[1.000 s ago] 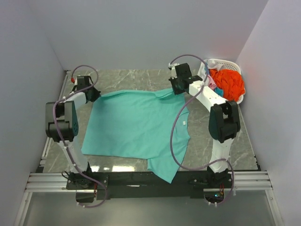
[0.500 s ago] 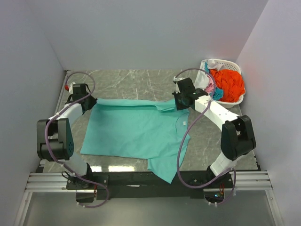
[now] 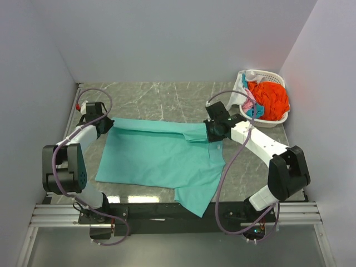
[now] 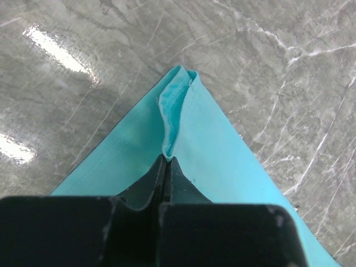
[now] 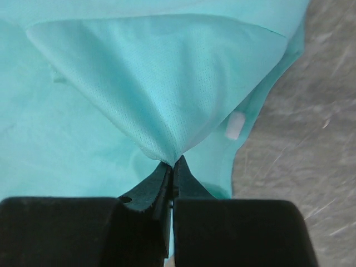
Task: Fold and stack the t-shirts
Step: Fold the tshirt
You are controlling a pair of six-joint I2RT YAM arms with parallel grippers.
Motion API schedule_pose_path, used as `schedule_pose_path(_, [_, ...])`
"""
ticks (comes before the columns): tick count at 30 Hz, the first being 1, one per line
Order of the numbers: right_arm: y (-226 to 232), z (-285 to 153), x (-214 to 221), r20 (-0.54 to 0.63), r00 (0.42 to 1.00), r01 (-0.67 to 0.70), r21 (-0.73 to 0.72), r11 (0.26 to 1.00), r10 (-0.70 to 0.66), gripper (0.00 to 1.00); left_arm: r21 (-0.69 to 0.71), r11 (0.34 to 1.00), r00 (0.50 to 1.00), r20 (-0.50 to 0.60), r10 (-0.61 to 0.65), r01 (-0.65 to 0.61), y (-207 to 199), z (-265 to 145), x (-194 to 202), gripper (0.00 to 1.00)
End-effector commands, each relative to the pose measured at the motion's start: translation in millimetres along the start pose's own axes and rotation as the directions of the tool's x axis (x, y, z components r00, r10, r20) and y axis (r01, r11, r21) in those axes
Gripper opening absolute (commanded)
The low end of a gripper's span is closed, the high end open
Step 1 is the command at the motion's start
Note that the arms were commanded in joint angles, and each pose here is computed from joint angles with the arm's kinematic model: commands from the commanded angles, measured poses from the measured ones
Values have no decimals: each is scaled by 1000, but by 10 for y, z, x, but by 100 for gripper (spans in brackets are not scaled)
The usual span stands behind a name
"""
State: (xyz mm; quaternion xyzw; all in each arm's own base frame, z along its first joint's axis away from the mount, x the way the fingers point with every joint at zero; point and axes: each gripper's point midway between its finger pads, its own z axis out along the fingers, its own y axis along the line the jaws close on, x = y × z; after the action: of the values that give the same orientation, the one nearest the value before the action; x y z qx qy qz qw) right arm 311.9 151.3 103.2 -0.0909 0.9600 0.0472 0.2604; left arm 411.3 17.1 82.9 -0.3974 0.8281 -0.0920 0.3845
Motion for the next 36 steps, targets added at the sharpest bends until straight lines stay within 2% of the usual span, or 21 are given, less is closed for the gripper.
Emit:
schedule_pose_path(1, [71, -86, 247, -58, 998, -25, 11, 1000, 25, 0, -3, 1000, 1000, 30, 2, -2, 8, -83, -50, 1])
schedule_pose_path(9, [200, -111, 477, -115, 992, -51, -23, 998, 48, 2, -51, 999, 999, 42, 2, 0, 114, -93, -53, 1])
schedule_pose_path(16, [255, -79, 646, -154, 988, -13, -64, 998, 3, 14, -87, 996, 999, 45, 8, -4, 190, -135, -54, 2])
schedule_pose_path(17, [326, -93, 674, -163, 987, -6, -104, 995, -11, 20, -92, 996, 999, 48, 6, -1, 199, -151, -62, 7])
schedule_pose_path(18, [353, -100, 693, -165, 986, 16, -127, 992, -37, 25, -98, 995, 998, 60, -1, 7, 203, -167, -88, 21])
schedule_pose_path(19, [373, -104, 731, -172, 984, 30, -138, 990, -54, 31, -97, 995, 998, 63, 1, 5, 200, -183, -98, 25])
schedule_pose_path(20, [374, -119, 725, -167, 984, 36, -142, 989, -60, 40, -95, 995, 998, 65, 2, 4, 198, -218, -106, 38])
schedule_pose_path(22, [380, -164, 699, -151, 986, 52, -150, 987, -75, 56, -92, 996, 998, 70, 0, 7, 186, -260, -128, 54])
schedule_pose_path(23, [376, -183, 687, -145, 986, 57, -148, 987, -79, 59, -91, 996, 997, 75, -6, 13, 181, -295, -149, 70])
schedule_pose_path(26, [415, -274, 590, -99, 989, 94, -158, 983, -110, 63, -80, 997, 997, 76, -13, 19, 138, -362, -175, 99])
schedule_pose_path(32, [793, -425, 401, 8, 962, 269, -203, 941, -273, 64, -23, 999, 997, 69, -25, 27, 10, -493, -209, 99])
schedule_pose_path(36, [1222, -333, 185, 49, 959, 281, -294, 914, -279, 63, -2, 999, 995, 85, -49, 49, -6, -630, -234, 99])
